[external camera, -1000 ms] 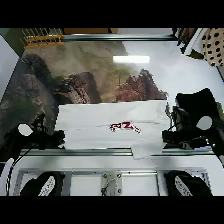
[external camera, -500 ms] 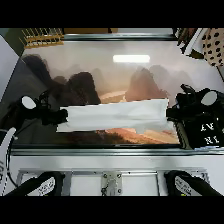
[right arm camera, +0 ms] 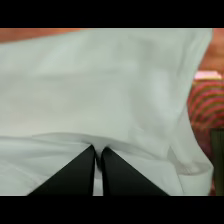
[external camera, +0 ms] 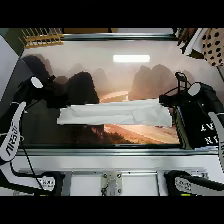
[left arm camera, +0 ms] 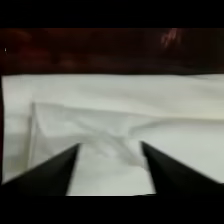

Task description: Fold the clothes and pants, and hang the long-sleeved shirts on hangers.

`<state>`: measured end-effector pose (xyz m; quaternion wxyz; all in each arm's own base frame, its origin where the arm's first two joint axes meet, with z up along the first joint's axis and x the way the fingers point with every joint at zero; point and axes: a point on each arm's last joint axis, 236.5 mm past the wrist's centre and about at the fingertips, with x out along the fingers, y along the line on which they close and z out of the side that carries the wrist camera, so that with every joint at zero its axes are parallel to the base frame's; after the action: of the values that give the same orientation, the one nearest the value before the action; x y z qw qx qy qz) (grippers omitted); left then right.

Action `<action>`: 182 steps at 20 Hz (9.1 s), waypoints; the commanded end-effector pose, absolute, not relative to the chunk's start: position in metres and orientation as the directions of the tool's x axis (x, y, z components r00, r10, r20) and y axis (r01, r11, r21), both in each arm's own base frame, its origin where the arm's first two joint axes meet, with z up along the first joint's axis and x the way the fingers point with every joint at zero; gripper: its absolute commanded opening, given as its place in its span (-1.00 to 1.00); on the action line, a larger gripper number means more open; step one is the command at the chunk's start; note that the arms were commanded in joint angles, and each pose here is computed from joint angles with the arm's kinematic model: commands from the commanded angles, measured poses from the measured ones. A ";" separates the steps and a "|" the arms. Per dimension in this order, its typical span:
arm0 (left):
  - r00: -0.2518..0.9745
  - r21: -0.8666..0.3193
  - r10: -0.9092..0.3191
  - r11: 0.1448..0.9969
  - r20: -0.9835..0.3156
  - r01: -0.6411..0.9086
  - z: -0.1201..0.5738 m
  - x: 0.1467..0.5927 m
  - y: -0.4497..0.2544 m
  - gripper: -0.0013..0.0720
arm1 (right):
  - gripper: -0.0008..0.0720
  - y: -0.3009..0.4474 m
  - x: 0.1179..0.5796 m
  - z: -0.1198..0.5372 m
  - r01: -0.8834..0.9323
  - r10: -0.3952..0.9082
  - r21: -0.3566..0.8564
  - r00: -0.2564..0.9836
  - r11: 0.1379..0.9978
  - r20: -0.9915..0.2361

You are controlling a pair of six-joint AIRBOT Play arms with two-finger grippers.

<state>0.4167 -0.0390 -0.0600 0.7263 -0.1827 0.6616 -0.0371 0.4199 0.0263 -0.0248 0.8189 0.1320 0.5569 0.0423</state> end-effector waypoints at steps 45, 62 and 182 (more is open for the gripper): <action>0.452 -0.318 -0.205 0.929 -0.868 -0.190 0.011 0.355 -0.006 -0.94 | 0.98 0.045 0.368 -0.112 0.222 0.590 0.625 0.207 0.748 -0.780; 0.239 -0.373 -0.388 0.922 -0.890 0.107 -0.065 0.360 -0.210 -0.94 | -0.95 0.052 0.369 -0.058 0.125 0.508 0.519 0.108 0.846 -0.855; 0.401 -0.452 -0.448 0.887 -0.799 0.090 0.032 0.365 -0.144 -0.94 | 0.96 -0.140 0.209 0.066 0.693 -0.280 0.071 0.381 0.718 -0.881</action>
<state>0.3675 -0.1435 0.0328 0.8215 -0.1720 0.5186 -0.1634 0.2120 -0.1409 0.0600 0.7893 0.2441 0.4688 -0.3125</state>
